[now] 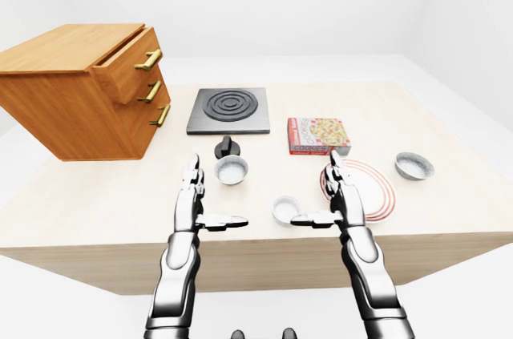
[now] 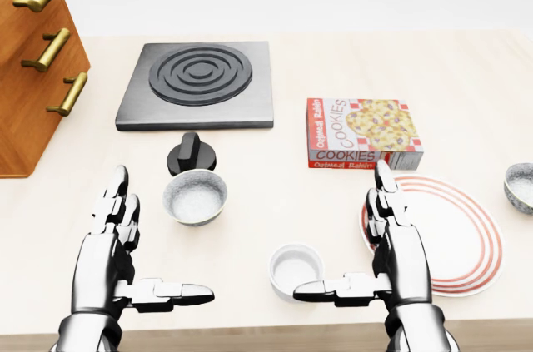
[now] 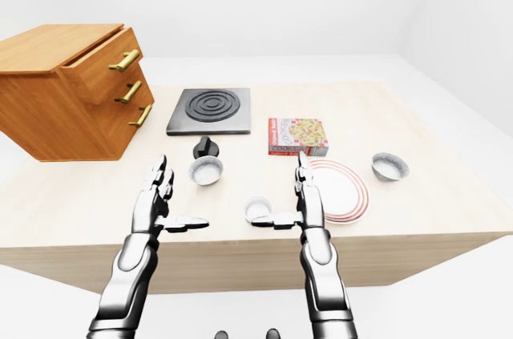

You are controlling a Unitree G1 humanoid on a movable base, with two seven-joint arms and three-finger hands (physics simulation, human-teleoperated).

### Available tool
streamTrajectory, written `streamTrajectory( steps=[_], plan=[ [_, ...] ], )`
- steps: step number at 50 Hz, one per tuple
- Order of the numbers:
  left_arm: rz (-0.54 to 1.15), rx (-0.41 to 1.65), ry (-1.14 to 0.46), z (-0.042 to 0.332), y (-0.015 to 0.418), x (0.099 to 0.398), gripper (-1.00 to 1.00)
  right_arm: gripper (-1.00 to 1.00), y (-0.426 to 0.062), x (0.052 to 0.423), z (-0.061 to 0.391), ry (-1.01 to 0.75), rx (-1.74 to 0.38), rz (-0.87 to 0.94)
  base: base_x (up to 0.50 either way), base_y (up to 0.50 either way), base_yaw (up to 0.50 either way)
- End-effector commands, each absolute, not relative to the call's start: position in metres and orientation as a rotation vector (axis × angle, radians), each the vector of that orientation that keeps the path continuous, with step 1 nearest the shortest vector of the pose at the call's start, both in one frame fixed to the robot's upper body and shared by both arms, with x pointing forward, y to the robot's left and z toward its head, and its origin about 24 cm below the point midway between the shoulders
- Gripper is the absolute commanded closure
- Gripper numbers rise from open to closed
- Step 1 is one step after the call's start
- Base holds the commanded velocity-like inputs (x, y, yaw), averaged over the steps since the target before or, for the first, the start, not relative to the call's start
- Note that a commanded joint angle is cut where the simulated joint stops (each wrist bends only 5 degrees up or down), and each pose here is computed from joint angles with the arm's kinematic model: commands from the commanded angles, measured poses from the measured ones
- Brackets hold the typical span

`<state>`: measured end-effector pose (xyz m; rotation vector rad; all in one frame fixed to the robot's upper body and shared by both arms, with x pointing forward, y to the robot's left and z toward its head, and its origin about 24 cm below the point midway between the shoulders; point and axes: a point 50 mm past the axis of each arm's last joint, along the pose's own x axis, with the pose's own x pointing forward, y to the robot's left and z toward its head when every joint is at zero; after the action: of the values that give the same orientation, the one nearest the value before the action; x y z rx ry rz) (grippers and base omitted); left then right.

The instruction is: Pick the akita bowl next to the plate and place it on the plate.

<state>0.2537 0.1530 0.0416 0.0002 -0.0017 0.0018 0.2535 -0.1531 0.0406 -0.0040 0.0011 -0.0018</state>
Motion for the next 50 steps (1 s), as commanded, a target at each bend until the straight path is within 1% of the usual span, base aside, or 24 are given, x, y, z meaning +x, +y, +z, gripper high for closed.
streamTrajectory(
  steps=[1, 17, 21, 50],
  plan=[
    [0.007, 0.001, -0.007, 0.0422, 0.1602, 0.2534, -1.00, -1.00, -0.1606, 0.2523, 0.0391, 0.001, -0.010, -0.005, 0.00, 0.00, 0.00],
    [0.005, 0.002, -0.008, 0.0428, 0.1598, 0.2528, -1.00, -1.00, -0.1600, 0.2501, 0.0418, 0.002, 0.042, 0.014, 0.00, 0.00, 0.00],
    [0.004, 0.002, -0.008, 0.0426, 0.1598, 0.2526, -1.00, -1.00, -0.1601, 0.2497, 0.0420, 0.001, 0.051, 0.015, 0.00, -0.18, 0.00],
    [0.000, 0.003, -0.006, 0.0422, 0.1591, 0.2517, -1.00, -1.00, -0.1606, 0.2498, 0.0423, -0.001, 0.059, 0.015, -0.08, -0.38, 0.00]
  ],
)
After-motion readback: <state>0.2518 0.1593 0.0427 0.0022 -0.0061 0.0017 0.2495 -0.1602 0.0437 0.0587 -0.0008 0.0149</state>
